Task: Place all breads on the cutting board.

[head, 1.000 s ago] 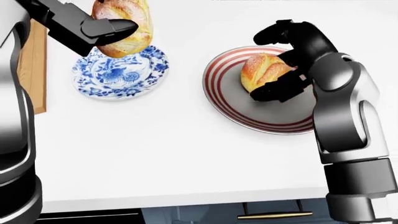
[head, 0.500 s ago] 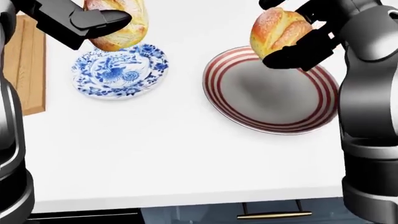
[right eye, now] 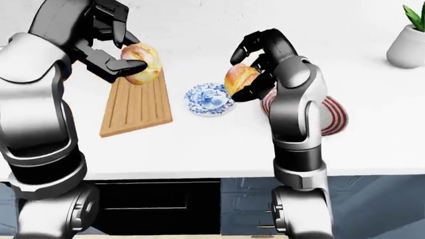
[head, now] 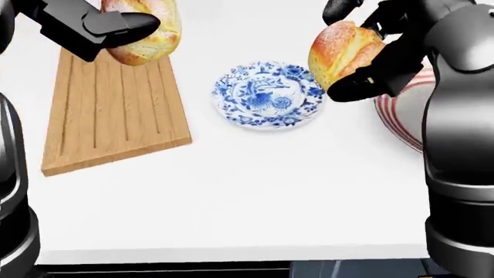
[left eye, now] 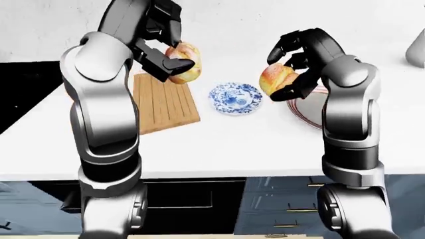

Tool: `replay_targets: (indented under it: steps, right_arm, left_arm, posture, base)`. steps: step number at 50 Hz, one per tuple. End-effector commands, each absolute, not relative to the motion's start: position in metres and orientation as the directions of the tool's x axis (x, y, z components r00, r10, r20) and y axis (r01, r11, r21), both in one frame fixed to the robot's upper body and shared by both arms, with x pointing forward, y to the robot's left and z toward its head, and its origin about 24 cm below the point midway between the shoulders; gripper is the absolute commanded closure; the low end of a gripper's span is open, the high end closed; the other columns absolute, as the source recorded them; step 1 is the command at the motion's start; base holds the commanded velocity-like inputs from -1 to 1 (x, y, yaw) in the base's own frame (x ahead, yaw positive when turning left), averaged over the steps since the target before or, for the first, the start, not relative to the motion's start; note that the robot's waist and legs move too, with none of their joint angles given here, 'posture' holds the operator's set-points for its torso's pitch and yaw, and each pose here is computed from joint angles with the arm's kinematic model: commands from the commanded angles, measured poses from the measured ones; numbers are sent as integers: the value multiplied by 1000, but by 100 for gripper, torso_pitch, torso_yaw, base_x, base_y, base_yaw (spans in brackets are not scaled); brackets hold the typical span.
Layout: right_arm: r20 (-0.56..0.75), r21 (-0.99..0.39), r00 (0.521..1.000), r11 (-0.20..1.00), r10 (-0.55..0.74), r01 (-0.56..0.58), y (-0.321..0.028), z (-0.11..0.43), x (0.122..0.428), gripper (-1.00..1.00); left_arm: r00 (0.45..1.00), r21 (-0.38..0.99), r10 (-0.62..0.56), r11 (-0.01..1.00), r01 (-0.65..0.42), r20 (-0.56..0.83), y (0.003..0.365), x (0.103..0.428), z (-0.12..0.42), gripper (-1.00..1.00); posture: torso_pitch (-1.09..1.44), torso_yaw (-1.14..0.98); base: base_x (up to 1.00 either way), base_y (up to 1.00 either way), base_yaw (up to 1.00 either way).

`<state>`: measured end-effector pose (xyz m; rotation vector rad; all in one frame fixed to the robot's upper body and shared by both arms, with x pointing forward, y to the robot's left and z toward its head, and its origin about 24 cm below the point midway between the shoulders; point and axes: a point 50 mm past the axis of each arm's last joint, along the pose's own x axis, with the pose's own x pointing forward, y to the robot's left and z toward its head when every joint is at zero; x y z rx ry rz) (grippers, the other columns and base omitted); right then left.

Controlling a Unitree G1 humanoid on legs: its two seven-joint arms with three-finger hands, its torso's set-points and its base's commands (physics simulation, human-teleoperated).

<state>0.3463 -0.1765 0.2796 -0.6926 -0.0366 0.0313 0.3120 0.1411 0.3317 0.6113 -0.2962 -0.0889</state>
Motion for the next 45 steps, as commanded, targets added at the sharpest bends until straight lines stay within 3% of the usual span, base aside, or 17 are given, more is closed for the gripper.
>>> replay_targets:
  steps: [1,4,45]
  right_arm:
    - [152,-650,987,757,48,63,-175,308,337,100]
    - [152,-647,987,760,49,62,-175,309,337,100]
    - [179,-618,984,779,8,106,-182,307,341,100]
  left_arm:
    - [918,579,-169,812,-77,359,140,299,353,100]
    - [918,579,-170,812,-77,359,140,299,354,100]
    - [919,585,-181,809,-62,349,135,305,347,100]
  posture:
    - [0,0]
    - [0,0]
    - [0,0]
  base:
    - [-16,0,100]
    - [-16,0,100]
    - [5,8,0]
